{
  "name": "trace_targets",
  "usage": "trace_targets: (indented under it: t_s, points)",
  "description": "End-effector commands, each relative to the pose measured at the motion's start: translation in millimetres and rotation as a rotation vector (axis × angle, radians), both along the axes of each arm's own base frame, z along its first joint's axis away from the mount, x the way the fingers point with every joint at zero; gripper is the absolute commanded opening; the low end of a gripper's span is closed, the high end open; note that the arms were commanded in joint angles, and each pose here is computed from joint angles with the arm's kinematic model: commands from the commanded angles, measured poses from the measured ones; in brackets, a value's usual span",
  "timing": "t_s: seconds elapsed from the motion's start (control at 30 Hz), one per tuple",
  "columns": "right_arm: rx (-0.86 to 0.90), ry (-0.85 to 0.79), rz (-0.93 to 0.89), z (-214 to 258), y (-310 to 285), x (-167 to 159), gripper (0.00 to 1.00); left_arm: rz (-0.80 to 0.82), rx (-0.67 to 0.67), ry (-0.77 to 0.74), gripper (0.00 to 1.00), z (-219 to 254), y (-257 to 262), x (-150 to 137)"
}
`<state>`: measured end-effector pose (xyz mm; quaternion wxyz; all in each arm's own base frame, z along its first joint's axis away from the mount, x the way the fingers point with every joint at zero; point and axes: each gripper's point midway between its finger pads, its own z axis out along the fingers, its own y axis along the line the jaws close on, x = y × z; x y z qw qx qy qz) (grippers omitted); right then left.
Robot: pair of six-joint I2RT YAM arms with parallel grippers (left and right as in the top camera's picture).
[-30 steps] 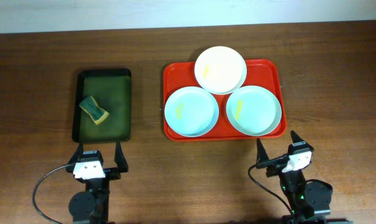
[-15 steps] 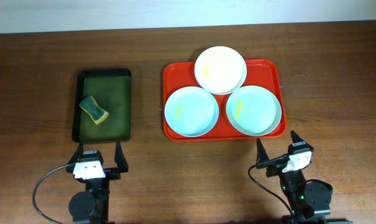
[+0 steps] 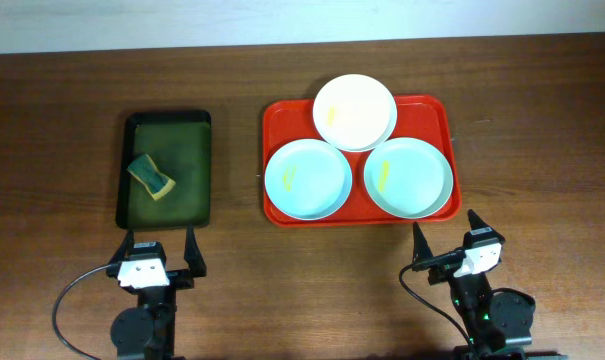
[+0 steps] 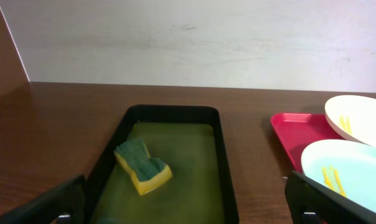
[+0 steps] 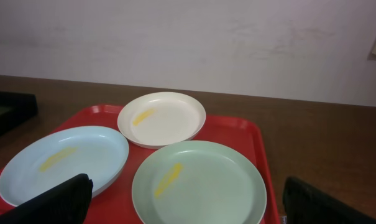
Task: Clean dirty plates on tray and stack at the side
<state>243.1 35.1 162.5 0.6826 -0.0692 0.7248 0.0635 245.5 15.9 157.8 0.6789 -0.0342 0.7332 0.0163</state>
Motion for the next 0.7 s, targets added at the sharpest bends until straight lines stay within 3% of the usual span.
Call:
trace_targets:
  t_s: [0.0,0.37,0.43,0.47,0.5,0.6,0.67]
  points:
    - [0.003,0.013,0.01,-5,2,0,0.98,0.012,-0.005,0.003,0.99,-2,2,0]
    - [0.003,0.013,0.01,-5,2,0,0.98,-0.008,-0.008,0.002,1.0,-2,-1,0]
    - [0.003,0.013,0.01,-5,2,0,0.99,-0.412,-0.17,-0.009,0.99,7,-71,-10]
    - [0.003,0.013,0.01,-5,2,0,0.98,-0.757,-0.306,0.052,0.99,9,-124,-41]
    - [0.003,0.013,0.01,-5,2,0,0.98,-0.902,-0.345,0.079,1.0,13,-142,-58]
    - [0.003,0.013,0.01,-5,2,0,0.99,-1.03,-0.36,0.083,0.99,20,-155,-76]
    - [0.003,0.013,0.01,-5,2,0,0.98,-1.06,-0.292,-0.071,0.99,52,-155,-79]
